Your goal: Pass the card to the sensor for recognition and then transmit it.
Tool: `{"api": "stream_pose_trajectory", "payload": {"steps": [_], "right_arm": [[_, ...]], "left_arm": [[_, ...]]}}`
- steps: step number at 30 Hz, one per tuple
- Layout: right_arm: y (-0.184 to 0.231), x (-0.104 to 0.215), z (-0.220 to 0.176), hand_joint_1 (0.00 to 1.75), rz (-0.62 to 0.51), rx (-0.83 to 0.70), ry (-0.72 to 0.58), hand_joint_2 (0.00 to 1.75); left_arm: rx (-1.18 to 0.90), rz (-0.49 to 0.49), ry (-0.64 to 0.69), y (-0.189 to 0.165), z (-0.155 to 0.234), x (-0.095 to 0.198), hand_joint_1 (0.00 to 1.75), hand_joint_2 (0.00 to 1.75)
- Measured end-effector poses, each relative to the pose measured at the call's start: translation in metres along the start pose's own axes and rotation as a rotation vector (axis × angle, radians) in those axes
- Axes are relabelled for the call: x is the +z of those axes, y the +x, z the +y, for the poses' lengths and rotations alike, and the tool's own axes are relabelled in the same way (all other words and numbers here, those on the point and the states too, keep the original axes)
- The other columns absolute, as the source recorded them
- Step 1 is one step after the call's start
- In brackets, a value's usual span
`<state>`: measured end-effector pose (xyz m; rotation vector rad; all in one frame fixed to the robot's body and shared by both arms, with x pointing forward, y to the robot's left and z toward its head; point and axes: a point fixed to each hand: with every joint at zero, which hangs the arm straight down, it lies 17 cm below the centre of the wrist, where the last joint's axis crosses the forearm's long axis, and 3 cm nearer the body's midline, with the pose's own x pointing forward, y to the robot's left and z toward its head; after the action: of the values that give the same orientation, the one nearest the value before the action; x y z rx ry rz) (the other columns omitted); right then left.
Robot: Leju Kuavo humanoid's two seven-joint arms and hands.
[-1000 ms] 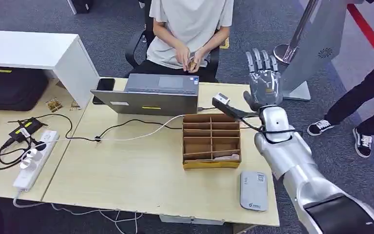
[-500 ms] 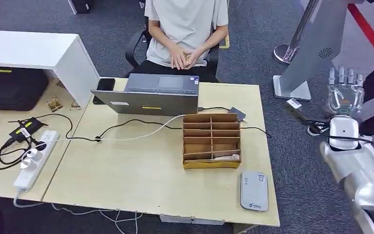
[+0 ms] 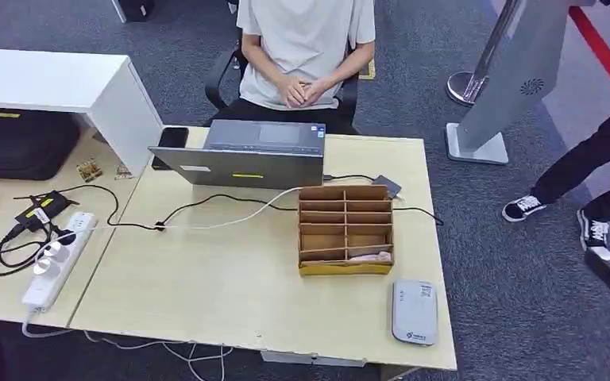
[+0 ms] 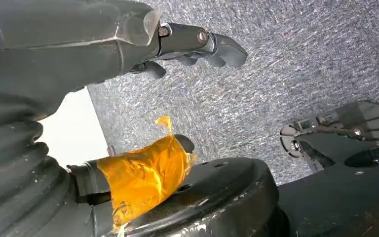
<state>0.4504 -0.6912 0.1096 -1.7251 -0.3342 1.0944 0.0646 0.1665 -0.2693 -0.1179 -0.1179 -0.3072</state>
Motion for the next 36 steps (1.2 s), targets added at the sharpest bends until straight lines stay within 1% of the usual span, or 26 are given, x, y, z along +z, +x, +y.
{"api": "stream_pose_trajectory", "payload": {"steps": [3,5,6,7,10,13,18,22,24,28,29,32,34,35,36], "right_arm": [[-0.024,0.024,0.058,0.00,0.061,-0.052,0.157,1.75],[-0.039,0.052,0.104,0.00,0.097,-0.082,0.253,1.75],[-0.042,0.062,0.117,0.00,0.104,-0.083,0.280,1.75],[-0.047,0.083,0.143,0.00,0.115,-0.093,0.337,1.75],[-0.047,0.136,0.197,0.00,0.161,-0.164,0.465,1.75],[-0.036,0.191,0.240,0.00,0.190,-0.223,0.582,1.75],[-0.016,0.270,0.287,0.00,0.222,-0.303,0.744,1.75],[0.022,0.332,0.307,0.00,0.231,-0.416,0.853,1.75],[0.035,0.352,0.312,0.00,0.239,-0.441,0.887,1.75],[0.046,0.371,0.315,0.00,0.248,-0.468,0.926,1.75],[0.051,0.374,0.316,0.00,0.250,-0.492,0.937,1.75],[0.078,0.395,0.315,0.00,0.271,-0.615,0.990,1.75],[0.104,0.419,0.313,0.00,0.267,-0.658,1.043,1.75],[0.117,0.432,0.311,0.00,0.257,-0.673,1.075,1.75],[0.126,0.441,0.310,0.00,0.251,-0.681,1.097,1.75]], "left_arm": [[0.020,0.003,-0.002,-0.001,-0.001,0.000,0.00,1.75],[0.036,0.002,-0.002,-0.001,-0.001,0.000,0.00,1.75],[0.040,0.002,-0.003,-0.001,-0.001,0.000,0.00,1.75],[0.050,0.003,-0.002,-0.001,0.000,0.000,0.00,1.75],[0.077,0.011,0.001,-0.002,0.000,0.000,0.00,1.75],[0.092,0.019,0.004,-0.004,0.001,0.000,0.00,1.75],[0.117,0.027,0.015,-0.005,0.003,-0.001,0.00,1.75],[0.127,0.037,0.032,-0.007,0.007,-0.001,0.00,1.75],[0.131,0.037,0.033,-0.007,0.007,-0.001,0.00,1.75],[0.134,0.037,0.035,-0.007,0.007,-0.001,0.00,1.75],[0.140,0.037,0.036,-0.007,0.008,-0.001,0.00,0.00],[0.177,0.029,0.040,-0.005,0.009,-0.001,0.00,0.00],[0.194,0.025,0.044,-0.004,0.009,-0.001,0.00,0.00],[0.203,0.026,0.048,-0.004,0.010,-0.001,0.00,1.75],[0.210,0.026,0.051,-0.004,0.011,-0.001,0.00,1.75]]}}
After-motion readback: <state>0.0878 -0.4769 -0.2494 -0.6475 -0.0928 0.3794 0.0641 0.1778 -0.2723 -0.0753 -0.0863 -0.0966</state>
